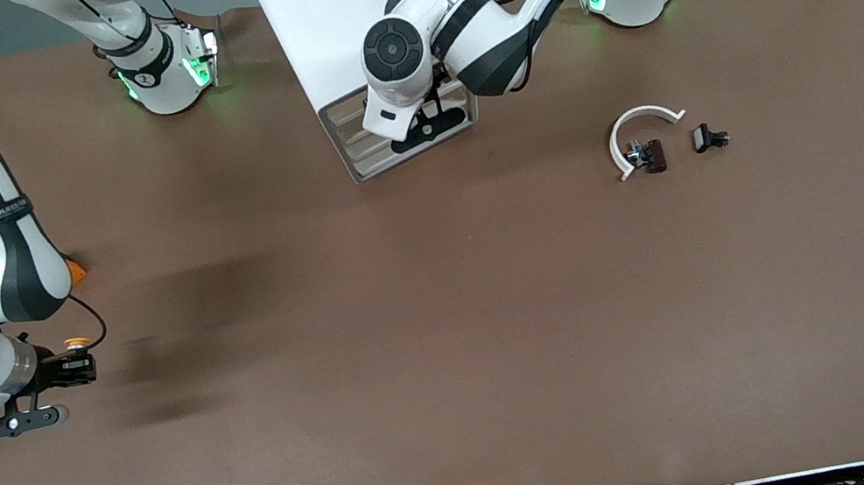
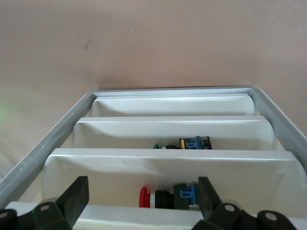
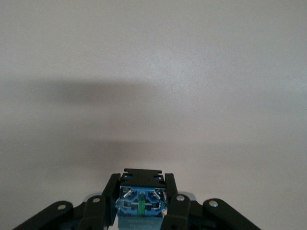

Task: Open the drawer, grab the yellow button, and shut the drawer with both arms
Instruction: 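Push the drawer fully shut with the left gripper, then draw it back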

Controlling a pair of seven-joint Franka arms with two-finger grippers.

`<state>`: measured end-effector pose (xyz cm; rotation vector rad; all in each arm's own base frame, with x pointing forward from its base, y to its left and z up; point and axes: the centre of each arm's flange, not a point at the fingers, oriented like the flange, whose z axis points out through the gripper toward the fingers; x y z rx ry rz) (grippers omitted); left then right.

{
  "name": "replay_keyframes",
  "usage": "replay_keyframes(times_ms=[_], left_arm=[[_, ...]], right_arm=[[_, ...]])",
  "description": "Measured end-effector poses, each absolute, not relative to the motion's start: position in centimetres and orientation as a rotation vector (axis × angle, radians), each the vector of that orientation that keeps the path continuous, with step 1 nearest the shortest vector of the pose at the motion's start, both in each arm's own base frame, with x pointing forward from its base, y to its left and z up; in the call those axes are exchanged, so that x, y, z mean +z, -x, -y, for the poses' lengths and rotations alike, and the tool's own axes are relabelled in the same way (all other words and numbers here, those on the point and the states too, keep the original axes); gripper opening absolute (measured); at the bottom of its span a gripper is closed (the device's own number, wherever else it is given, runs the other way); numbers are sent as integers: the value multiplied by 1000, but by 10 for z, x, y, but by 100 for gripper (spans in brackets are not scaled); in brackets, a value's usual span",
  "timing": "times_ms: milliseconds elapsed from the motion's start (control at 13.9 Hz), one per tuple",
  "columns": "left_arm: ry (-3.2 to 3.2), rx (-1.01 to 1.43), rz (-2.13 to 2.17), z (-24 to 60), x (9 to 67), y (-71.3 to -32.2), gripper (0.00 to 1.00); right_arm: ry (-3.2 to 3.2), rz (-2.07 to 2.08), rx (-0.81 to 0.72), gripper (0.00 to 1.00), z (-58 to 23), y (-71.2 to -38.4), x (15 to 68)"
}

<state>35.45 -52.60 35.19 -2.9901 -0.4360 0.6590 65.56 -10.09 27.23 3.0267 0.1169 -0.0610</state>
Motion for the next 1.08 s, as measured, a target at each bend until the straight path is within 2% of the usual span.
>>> replay_keyframes(times_ms=[72,216,433,577,793,1082], left_arm=[[3003,641,481,519,359,-370,100],[3041,532,629,479,383,-436,100],[3049,348,902,361,429,-552,100],[3043,239,998,285,458,-598,100],[3101,97,922,200,499,-626,100],[3147,24,697,128,544,-623,100]], right_arm=[[-3030,-114,-59,41,103,-656,260],[-3037,-104,-59,41,107,-656,235],[-3046,-82,-93,41,117,-651,205],[-3049,-76,-91,41,120,-651,195],[-3051,-49,-94,41,121,-650,190],[-3051,-36,-92,41,125,-650,190]])
